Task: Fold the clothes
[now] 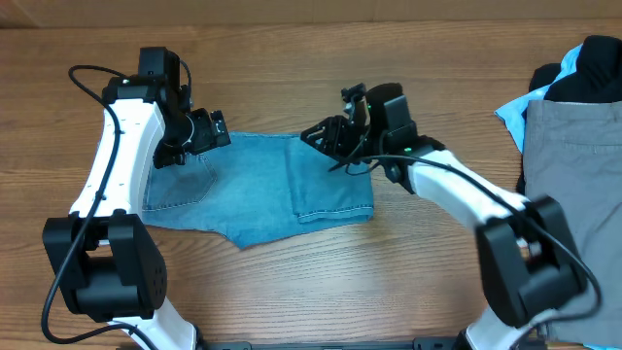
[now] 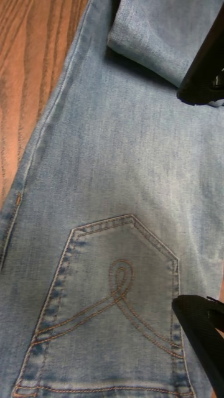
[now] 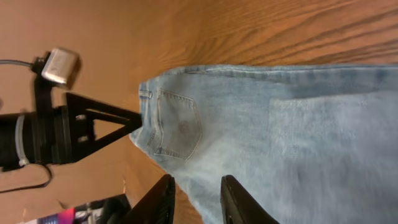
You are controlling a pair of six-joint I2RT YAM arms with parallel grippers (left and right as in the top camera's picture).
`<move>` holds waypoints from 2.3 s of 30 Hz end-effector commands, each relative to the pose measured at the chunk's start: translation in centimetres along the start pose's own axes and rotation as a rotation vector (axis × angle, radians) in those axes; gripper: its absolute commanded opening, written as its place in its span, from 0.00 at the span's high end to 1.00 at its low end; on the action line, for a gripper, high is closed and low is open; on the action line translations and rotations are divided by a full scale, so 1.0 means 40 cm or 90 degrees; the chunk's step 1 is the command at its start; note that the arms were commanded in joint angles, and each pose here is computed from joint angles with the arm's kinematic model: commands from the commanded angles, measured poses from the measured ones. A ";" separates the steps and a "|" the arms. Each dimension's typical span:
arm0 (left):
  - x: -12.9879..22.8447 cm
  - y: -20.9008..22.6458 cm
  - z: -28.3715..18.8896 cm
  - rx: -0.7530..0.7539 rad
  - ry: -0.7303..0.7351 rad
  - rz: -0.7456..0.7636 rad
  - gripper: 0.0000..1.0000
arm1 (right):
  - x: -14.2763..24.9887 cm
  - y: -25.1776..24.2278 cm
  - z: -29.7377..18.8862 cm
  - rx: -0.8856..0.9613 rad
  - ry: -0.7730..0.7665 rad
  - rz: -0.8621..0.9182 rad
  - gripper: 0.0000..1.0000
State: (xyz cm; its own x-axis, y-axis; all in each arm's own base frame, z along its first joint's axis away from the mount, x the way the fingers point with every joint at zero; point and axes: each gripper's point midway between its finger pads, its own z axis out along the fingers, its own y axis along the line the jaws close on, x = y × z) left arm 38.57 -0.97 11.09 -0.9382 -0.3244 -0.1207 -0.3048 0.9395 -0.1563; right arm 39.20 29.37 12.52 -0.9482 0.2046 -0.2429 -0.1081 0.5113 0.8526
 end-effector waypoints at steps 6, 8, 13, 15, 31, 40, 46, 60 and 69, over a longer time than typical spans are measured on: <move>0.000 -0.004 -0.021 -0.003 -0.016 0.015 0.00 | 0.044 -0.067 0.099 -0.066 0.076 0.087 0.68; 0.000 -0.004 -0.021 -0.003 -0.016 0.015 0.00 | 0.053 -0.115 0.121 -0.044 0.078 0.105 0.68; 0.000 -0.004 -0.021 -0.003 -0.016 0.015 0.00 | 0.049 -0.181 0.142 0.003 0.054 0.101 0.67; 0.000 -0.004 -0.021 -0.003 -0.016 0.016 0.00 | 0.040 -0.183 0.142 0.009 0.044 0.095 0.67; 0.001 -0.004 -0.021 -0.003 -0.015 0.015 0.00 | -0.084 -0.095 -0.140 0.138 -0.065 -0.036 0.00; -0.006 -0.007 -0.021 0.001 -0.022 0.014 0.00 | -0.004 -0.240 -0.170 0.221 0.029 0.043 0.01; 0.004 -0.004 -0.021 -0.002 -0.012 0.013 0.00 | 0.034 -0.289 -0.128 0.263 0.058 0.048 0.00; 0.003 -0.004 -0.021 -0.002 -0.013 0.013 0.00 | 0.052 -0.354 -0.200 0.281 0.100 0.059 0.01; 0.007 -0.003 -0.021 -0.003 -0.009 0.013 0.00 | 0.132 -0.324 -0.122 0.264 0.147 0.093 0.21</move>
State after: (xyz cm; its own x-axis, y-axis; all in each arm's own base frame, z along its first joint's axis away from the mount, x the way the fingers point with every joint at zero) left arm 38.35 -0.92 11.05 -0.9391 -0.3245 -0.1129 -0.3066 0.9398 -0.1508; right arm 34.91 18.28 3.35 -0.9915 0.1241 -0.0399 0.0773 0.8058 0.5872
